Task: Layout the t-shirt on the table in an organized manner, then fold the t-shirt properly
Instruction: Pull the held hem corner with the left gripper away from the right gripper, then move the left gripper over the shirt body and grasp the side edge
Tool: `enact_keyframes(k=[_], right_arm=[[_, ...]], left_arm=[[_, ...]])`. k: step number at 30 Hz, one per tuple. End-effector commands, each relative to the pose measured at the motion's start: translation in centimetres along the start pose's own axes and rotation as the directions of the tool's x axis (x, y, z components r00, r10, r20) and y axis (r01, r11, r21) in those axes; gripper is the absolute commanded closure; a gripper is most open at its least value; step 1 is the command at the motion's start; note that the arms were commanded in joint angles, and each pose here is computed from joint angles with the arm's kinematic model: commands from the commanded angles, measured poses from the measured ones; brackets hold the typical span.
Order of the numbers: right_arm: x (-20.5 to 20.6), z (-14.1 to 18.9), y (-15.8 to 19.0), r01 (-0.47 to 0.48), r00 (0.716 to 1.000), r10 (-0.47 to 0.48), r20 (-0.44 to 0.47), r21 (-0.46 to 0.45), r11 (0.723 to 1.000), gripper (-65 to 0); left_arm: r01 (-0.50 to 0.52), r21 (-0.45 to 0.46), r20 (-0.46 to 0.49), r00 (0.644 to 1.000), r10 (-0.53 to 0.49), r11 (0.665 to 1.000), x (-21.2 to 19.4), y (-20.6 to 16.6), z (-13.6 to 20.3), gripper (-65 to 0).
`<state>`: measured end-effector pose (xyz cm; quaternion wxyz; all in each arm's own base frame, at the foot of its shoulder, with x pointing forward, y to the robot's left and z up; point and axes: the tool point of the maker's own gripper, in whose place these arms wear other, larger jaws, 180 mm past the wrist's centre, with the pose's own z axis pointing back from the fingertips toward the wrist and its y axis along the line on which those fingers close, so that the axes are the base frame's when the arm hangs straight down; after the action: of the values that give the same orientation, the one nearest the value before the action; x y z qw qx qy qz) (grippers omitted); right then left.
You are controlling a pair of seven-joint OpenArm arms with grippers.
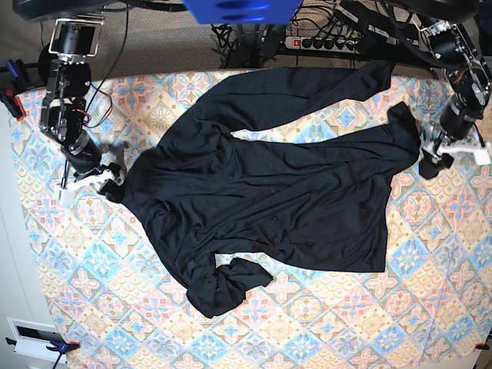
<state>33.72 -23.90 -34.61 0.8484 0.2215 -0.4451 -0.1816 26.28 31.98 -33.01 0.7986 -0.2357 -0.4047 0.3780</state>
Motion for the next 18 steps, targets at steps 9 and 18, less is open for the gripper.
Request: enact_keyframes(k=[9, 18], right_arm=[[4.7, -2.4, 5.1, -0.078, 0.995, 0.07, 0.077, 0.116, 0.99, -21.9], [1.4, -8.5, 7.6, -0.108, 0.987, 0.125, -0.102, 0.152, 0.982, -21.8]], left_arm=[[0.007, -0.223, 0.064, 0.998, 0.007, 0.975, 2.1, -8.9, -3.2, -24.0], [0.232, -0.032, -0.03, 0.972, -0.233, 0.972, -1.5, -11.9, -13.4, -0.4]])
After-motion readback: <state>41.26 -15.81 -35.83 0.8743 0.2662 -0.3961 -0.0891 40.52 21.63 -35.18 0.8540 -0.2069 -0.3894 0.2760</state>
